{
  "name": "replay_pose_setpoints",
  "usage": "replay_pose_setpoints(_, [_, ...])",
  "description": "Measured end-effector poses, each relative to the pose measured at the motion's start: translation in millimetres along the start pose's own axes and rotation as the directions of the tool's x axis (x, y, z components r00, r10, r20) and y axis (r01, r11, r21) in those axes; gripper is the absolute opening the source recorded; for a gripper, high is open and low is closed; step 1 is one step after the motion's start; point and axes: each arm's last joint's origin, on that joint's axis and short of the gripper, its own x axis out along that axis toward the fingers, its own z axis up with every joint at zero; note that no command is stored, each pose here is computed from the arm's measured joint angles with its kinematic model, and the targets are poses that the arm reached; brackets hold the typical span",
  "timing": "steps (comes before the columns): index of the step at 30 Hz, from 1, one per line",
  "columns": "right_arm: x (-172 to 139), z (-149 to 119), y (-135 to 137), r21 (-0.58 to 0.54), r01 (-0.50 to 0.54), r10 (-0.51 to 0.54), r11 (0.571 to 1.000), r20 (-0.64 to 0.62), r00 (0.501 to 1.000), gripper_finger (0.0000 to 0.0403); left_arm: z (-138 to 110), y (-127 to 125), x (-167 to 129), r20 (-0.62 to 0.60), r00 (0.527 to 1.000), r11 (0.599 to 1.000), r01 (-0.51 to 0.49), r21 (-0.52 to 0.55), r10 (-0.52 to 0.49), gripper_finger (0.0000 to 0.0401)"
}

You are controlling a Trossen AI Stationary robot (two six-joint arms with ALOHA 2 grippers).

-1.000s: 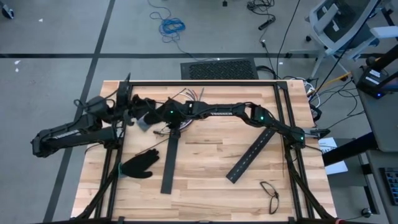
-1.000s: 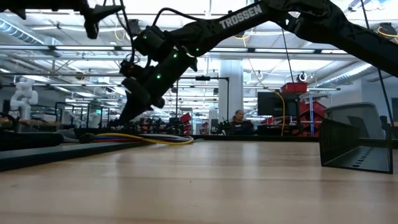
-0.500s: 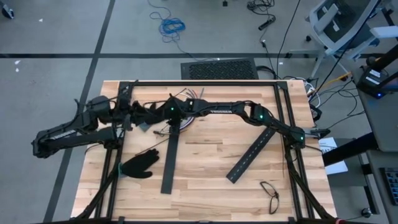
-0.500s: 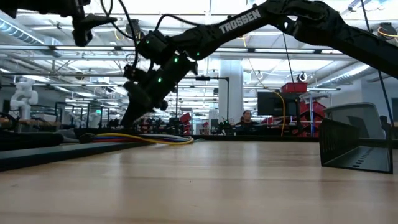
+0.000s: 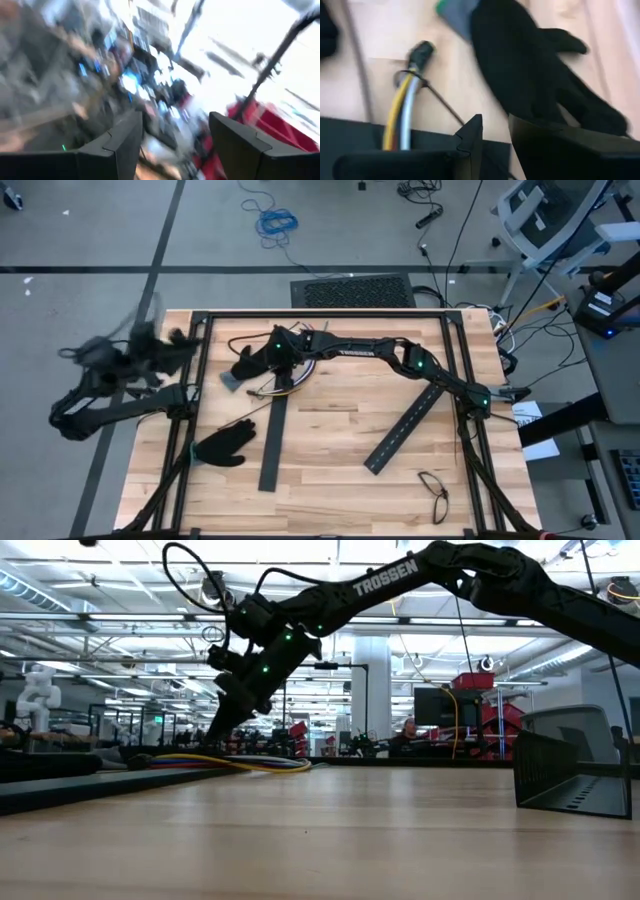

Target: Ziptie cables

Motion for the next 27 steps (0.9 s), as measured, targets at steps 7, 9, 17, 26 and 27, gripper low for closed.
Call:
replay_pose_setpoints(7, [8.5, -4.8, 9.9, -0.012, -0.077, 0.077, 0.997, -0.016, 0.997, 0.0091, 3.6, 3.1, -8.5, 0.089, 0.977, 0.973, -0.205, 0.109, 0.196, 0.0226])
replay_pose_setpoints(9, [11.9, -6.0, 16.1, -0.014, -0.101, 0.101, 0.995, -0.023, 0.995, 0.0091, 0.7, 5.9, -7.1, 0.076, 0.974, 0.967, -0.223, 0.125, 0.215, 0.0226])
replay_pose_setpoints(17, [27.8, -8.0, 27.8, -0.040, -0.080, 0.080, 0.996, 0.006, 0.997, 0.0091, 0.0, 9.4, 1.9, 0.066, 0.965, 0.955, -0.261, 0.137, 0.255, 0.0226])
replay_pose_setpoints(26, [23.8, -5.2, 23.1, 0.002, -0.100, 0.100, 0.995, 0.030, 0.995, 0.0091, 0.2, 9.2, 2.1, 0.067, 0.966, 0.958, -0.258, 0.128, 0.251, 0.0226])
replay_pose_setpoints(27, [23.8, -5.7, 23.2, -0.008, -0.101, 0.101, 0.995, 0.025, 0.995, 0.0091, 0.2, 9.2, 2.0, 0.068, 0.966, 0.957, -0.258, 0.128, 0.251, 0.0226])
